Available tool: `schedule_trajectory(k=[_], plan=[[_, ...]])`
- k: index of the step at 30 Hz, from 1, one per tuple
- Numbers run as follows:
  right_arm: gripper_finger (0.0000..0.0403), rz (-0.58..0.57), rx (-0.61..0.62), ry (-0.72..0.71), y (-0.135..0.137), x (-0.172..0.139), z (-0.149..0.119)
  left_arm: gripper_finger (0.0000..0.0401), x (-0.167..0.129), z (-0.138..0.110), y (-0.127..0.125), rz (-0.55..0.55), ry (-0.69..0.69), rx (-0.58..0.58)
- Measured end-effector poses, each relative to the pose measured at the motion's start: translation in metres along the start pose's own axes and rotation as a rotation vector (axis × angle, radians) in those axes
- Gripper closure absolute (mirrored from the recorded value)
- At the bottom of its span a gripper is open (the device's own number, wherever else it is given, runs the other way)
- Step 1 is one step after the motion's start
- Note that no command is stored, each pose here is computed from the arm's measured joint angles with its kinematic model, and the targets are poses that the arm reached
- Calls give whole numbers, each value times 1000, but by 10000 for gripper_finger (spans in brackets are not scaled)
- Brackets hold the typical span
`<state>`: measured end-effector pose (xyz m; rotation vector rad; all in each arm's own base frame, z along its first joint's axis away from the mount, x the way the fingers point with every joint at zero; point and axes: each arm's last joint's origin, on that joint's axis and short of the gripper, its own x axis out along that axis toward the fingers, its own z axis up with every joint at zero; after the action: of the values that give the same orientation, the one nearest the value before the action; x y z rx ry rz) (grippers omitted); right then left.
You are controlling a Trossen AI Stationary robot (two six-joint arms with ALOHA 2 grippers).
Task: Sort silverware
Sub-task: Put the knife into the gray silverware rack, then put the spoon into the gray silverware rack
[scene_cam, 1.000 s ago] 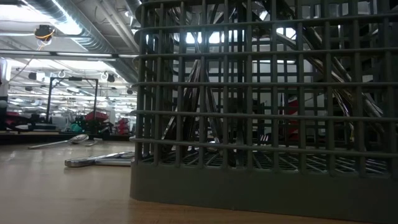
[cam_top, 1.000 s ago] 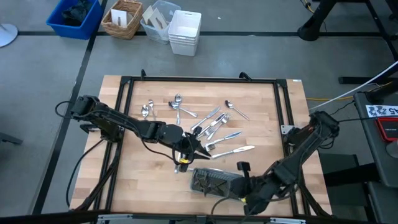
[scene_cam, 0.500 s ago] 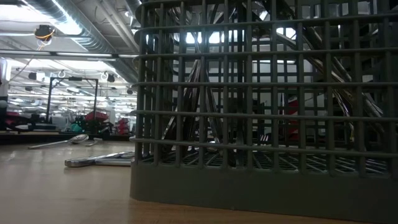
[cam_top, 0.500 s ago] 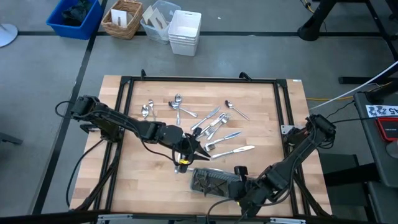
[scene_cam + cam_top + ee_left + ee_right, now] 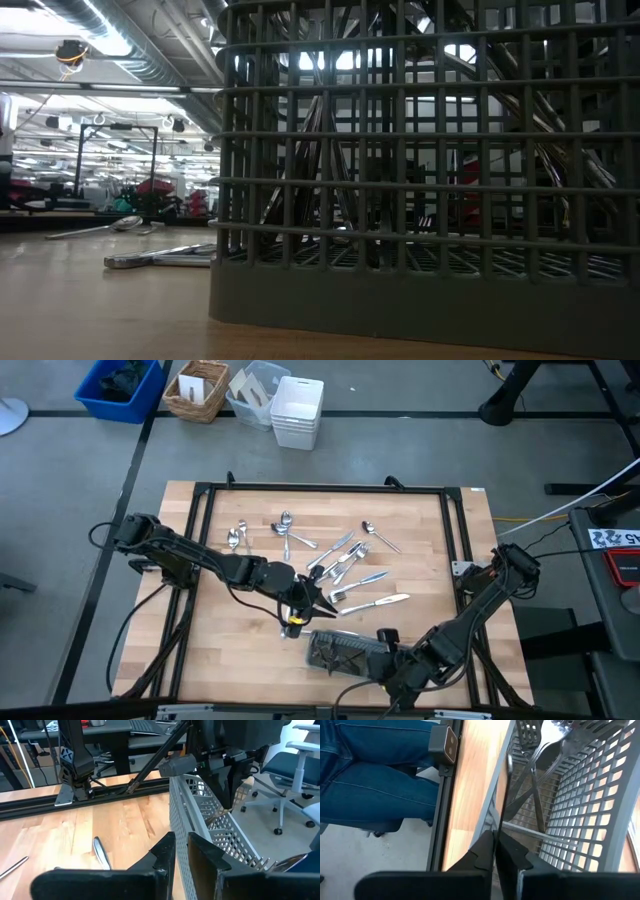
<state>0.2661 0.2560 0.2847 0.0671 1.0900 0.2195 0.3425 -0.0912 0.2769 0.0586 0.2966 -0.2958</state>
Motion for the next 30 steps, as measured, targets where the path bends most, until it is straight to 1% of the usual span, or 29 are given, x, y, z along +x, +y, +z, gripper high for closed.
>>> schedule_trajectory(k=[4,8,10,13,17,21,27,30], plan=[[355,0,42,-1,0,0,0,358,-4,0,0,-1,22,6],[320,-2,44,2,0,0,0,358,-15,6,0,-1,34,4],[310,-7,42,9,-1,0,-1,358,-23,9,0,2,41,2],[304,-13,40,18,-2,-1,-2,358,-36,13,1,45,73,-12],[307,-9,37,14,-2,-5,-2,358,-56,14,4,163,152,-63],[307,25,38,9,-4,-18,-2,358,-77,9,6,276,259,-117],[308,56,-23,-65,-11,-51,-1,358,-106,-3,14,475,418,-226],[308,33,-82,-141,-17,-71,-1,358,-116,-8,25,574,463,-281]])
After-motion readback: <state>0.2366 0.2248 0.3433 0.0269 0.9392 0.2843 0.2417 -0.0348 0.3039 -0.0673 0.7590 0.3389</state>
